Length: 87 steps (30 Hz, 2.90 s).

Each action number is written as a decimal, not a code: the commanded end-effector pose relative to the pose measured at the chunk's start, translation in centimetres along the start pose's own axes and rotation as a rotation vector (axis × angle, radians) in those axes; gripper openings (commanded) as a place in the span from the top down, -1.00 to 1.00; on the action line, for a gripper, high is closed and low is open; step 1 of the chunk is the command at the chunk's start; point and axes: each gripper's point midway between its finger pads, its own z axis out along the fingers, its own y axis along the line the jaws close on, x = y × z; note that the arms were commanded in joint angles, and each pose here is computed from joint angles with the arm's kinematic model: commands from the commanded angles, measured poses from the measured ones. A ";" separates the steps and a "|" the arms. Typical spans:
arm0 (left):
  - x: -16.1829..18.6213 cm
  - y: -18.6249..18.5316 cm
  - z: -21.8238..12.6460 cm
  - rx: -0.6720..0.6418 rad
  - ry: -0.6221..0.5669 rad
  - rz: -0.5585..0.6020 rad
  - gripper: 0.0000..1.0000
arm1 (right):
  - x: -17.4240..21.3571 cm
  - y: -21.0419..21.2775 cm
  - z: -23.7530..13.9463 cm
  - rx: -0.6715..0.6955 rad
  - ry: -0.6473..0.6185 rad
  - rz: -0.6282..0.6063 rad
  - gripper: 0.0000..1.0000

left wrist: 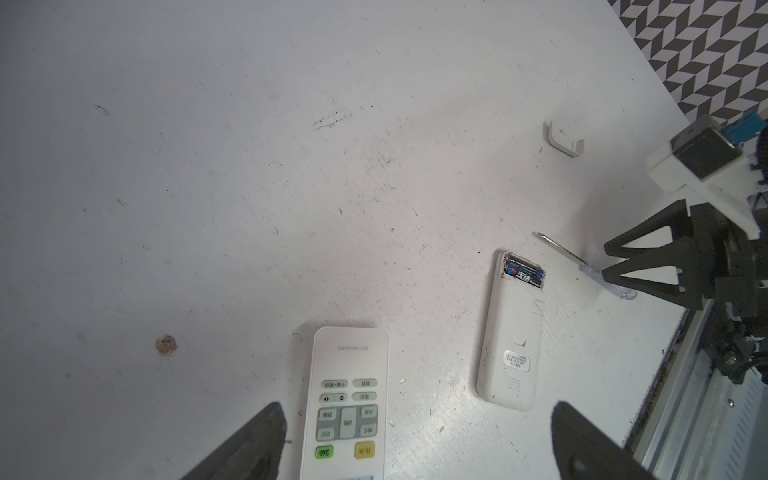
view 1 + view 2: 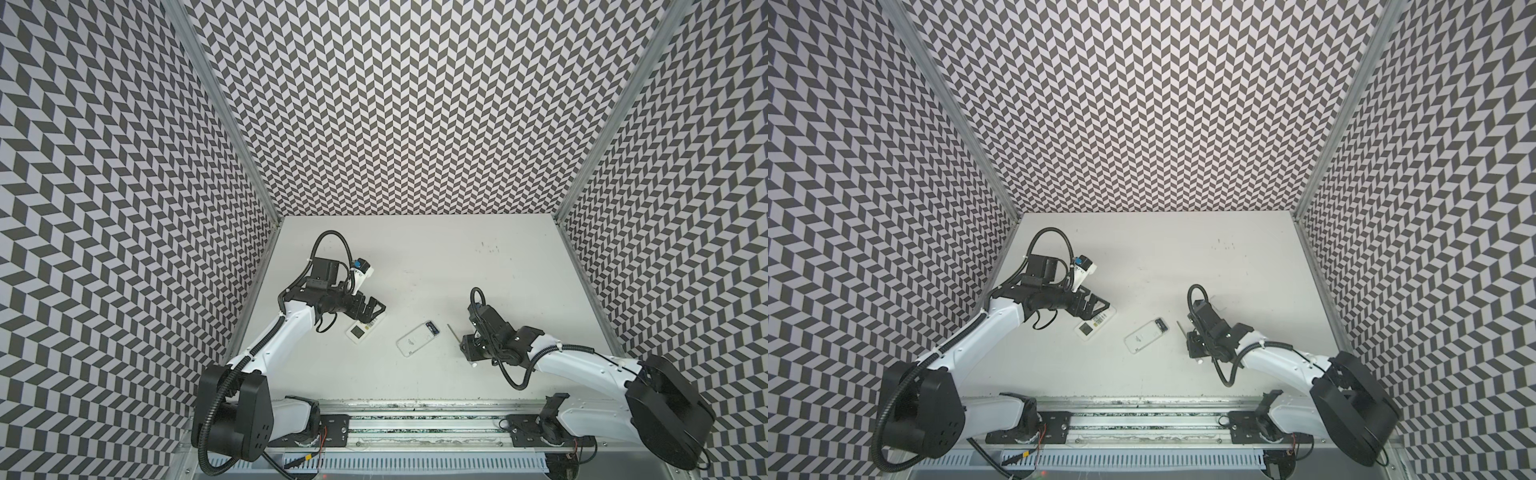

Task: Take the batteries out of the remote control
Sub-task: 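Lower the right gripper onto the clear screwdriver handle and close on it, then lift the screwdriver with the right gripper and carry it toward the left gripper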

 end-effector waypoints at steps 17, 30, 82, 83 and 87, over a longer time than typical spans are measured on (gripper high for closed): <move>-0.9 0.4 -1.7 -0.004 -0.077 -0.003 -0.99 | 1.1 -0.8 1.8 0.077 0.022 0.009 0.67; -0.9 0.4 -1.7 0.015 -0.080 -0.009 -0.99 | -3.7 0.4 -0.2 0.075 -0.133 -0.032 0.89; -5.0 -3.8 -6.1 0.315 -0.284 -0.117 -0.69 | -11.2 15.1 -5.6 -0.147 -0.695 -0.838 0.94; -5.0 -3.7 -6.0 0.313 -0.282 -0.119 -0.68 | -11.1 15.5 -5.6 -0.140 -0.691 -0.855 0.94; -4.8 -3.4 -5.6 0.306 -0.279 -0.135 -0.66 | -10.4 17.0 -5.8 -0.105 -0.712 -0.972 0.94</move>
